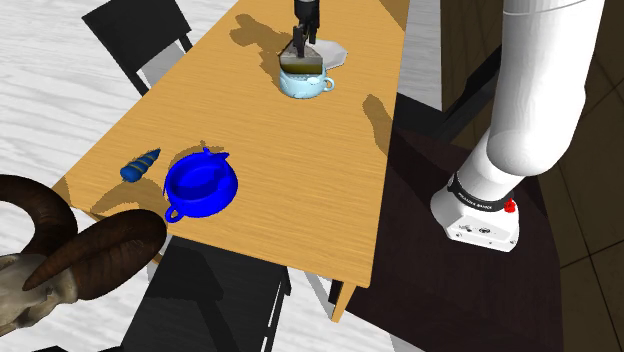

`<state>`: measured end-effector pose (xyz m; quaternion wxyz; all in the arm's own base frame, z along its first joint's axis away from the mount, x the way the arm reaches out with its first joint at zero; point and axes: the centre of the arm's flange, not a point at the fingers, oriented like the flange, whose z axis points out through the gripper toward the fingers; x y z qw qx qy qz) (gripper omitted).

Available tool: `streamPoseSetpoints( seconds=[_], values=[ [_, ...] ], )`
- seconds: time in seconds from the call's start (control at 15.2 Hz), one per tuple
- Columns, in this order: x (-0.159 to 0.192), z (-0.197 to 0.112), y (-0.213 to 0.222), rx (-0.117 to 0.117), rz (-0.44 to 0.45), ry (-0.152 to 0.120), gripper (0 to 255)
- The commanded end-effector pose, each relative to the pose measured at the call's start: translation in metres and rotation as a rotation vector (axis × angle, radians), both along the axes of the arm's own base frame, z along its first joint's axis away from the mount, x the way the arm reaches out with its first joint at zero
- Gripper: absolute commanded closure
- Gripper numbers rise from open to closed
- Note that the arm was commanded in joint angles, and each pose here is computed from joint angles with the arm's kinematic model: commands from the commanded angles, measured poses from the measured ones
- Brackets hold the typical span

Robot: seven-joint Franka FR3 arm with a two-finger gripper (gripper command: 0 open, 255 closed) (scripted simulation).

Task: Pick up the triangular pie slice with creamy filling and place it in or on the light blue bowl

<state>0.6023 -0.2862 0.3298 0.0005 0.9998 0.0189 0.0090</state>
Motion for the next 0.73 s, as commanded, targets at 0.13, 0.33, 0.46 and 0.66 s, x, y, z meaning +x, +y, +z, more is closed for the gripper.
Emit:
streamPoseSetpoints(
  seconds=[0.13,0.33,0.46,0.66],
  values=[
    [-0.001,0.044,0.0,0.0,0.0,0.0,0],
    [-0.001,0.044,0.0,0.0,0.0,0.0,0],
    [-0.001,0.044,0.0,0.0,0.0,0.0,0],
    [-0.001,0.044,0.0,0.0,0.0,0.0,0]
  ],
)
